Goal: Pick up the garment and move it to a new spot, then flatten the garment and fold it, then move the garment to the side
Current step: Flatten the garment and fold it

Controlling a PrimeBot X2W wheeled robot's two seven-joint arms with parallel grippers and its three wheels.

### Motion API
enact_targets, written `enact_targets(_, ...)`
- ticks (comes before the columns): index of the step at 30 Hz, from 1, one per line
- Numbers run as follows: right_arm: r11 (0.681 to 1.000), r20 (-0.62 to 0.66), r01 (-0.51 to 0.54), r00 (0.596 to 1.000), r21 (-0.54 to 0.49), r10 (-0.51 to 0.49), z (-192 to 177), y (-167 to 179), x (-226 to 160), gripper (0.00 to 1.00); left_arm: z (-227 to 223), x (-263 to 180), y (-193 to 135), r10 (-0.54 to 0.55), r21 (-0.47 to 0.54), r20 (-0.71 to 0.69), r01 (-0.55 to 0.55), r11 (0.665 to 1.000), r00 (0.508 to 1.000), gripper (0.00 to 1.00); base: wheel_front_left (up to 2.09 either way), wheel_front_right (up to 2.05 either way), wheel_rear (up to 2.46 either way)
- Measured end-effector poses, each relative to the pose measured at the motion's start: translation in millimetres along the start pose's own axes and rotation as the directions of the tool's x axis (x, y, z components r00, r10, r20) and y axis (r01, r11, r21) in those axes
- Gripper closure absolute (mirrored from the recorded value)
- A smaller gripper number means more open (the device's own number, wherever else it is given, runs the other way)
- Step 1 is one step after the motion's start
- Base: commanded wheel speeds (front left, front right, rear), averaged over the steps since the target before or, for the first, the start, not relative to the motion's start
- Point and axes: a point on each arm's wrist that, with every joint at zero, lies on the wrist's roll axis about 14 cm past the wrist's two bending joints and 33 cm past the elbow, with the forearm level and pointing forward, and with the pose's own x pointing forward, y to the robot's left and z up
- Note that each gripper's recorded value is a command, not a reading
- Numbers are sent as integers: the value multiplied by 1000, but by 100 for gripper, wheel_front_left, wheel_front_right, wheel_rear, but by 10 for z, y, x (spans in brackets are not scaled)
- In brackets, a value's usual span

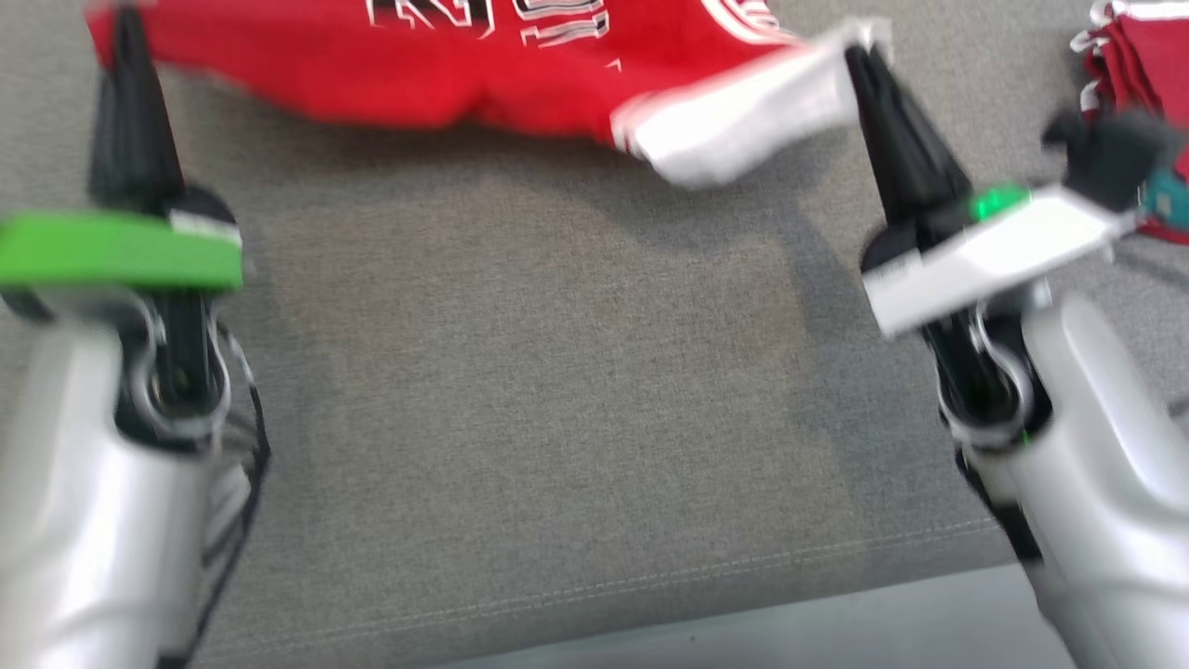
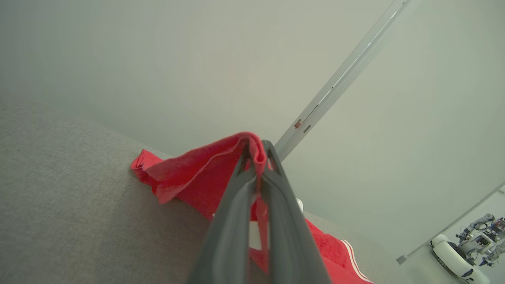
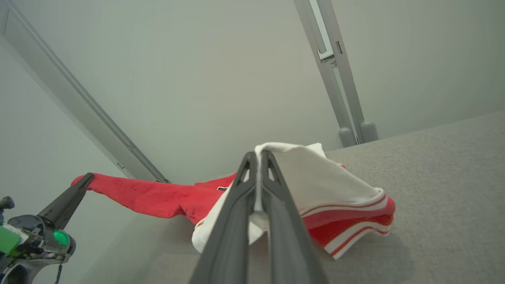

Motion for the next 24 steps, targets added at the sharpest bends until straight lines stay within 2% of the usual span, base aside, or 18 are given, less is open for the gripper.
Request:
enact_targets(5, 992, -42, 73, 997, 101, -69, -169, 43, -603, 100, -82, -736, 203, 135, -36, -40, -136, 990, 990, 100, 0, 0, 0)
enact_targets(12, 973, -75, 140, 989, 183, -128, -263, 202, -1113, 100, -85, -1483, 434, 305, -70, -56, -309, 948, 951, 100, 0, 0, 0)
enact_targets(19, 960, -134, 208, 974, 189, -185, -382, 215, -1488, 100, -105, -1946, 509, 392, -85, -51, -395, 915, 919, 100, 0, 0, 0)
enact_targets(24, 950, -171, 232, 965, 208, -199, -446, 285, -1721, 100, -93, -2233, 521, 398, -3, -48, -399, 917, 916, 100, 0, 0, 0)
